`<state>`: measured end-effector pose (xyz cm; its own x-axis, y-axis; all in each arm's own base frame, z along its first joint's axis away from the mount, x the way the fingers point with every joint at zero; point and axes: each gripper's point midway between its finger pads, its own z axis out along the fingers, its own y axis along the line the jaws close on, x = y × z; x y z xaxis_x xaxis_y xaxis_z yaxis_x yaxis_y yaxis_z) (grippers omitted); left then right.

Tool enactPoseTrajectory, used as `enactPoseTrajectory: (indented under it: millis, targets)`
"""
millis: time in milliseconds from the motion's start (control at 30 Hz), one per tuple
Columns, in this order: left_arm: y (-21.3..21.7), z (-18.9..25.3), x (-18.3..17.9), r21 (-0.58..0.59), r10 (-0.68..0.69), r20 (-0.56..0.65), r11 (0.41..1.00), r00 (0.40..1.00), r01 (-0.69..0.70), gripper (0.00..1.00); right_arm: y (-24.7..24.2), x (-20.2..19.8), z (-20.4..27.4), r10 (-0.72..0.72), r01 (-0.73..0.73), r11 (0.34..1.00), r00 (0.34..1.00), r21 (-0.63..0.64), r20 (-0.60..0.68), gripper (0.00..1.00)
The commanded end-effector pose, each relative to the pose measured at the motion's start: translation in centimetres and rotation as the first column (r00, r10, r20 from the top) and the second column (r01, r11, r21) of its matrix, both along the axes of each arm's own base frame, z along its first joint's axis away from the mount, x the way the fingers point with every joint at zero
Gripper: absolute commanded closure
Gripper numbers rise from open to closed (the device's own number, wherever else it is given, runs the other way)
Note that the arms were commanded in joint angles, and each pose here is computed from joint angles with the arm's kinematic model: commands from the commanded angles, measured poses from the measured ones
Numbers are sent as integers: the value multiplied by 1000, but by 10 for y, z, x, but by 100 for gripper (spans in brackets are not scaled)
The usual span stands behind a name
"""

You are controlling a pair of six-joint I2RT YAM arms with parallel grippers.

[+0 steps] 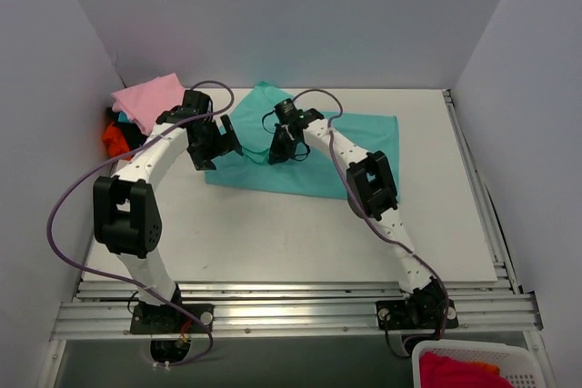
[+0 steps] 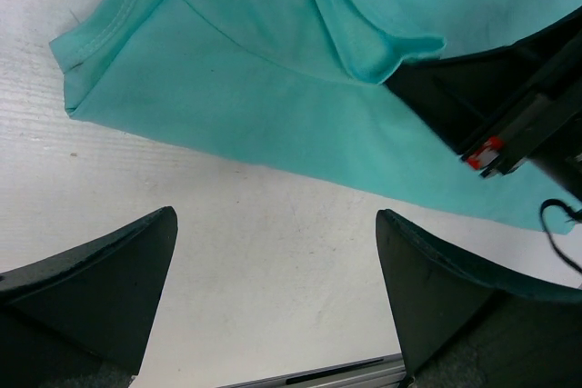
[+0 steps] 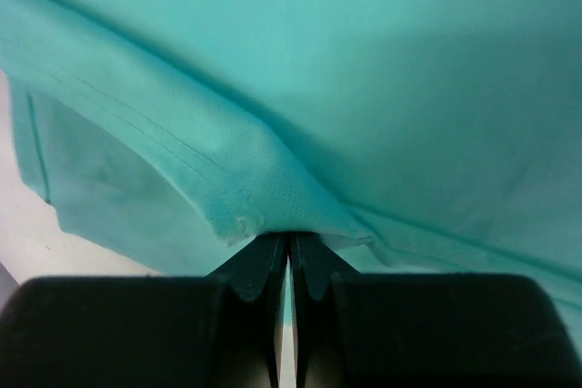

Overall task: Fold and stack the t-shirts
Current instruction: Fold the tshirt

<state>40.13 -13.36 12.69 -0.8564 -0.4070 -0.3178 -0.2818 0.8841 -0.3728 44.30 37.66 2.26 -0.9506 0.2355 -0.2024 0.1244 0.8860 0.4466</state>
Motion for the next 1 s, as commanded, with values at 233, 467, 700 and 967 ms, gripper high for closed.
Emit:
enactPoseTrajectory:
  millis: [233, 467, 700, 967]
  targets:
    - [-1, 27, -3, 4, -35, 66, 999, 997, 35, 0, -52, 124, 75, -280, 222, 929, 944, 296, 172, 100]
    - [-4, 27, -4, 13, -45, 72, 999, 996, 45, 0, -125, 165, 172, -388, 249, 892, 850, 377, 356, 30]
    - [0, 14, -11, 45, -37, 48, 998, 998, 35, 5, -227, 97, 217, -361, 330, 932, 811, 149, 460, 27]
    - [19, -25, -39, 94, 80, -15, 992, 997, -78, 8, -341, -40, 161, -492, 528, 849, 799, -14, 347, 23]
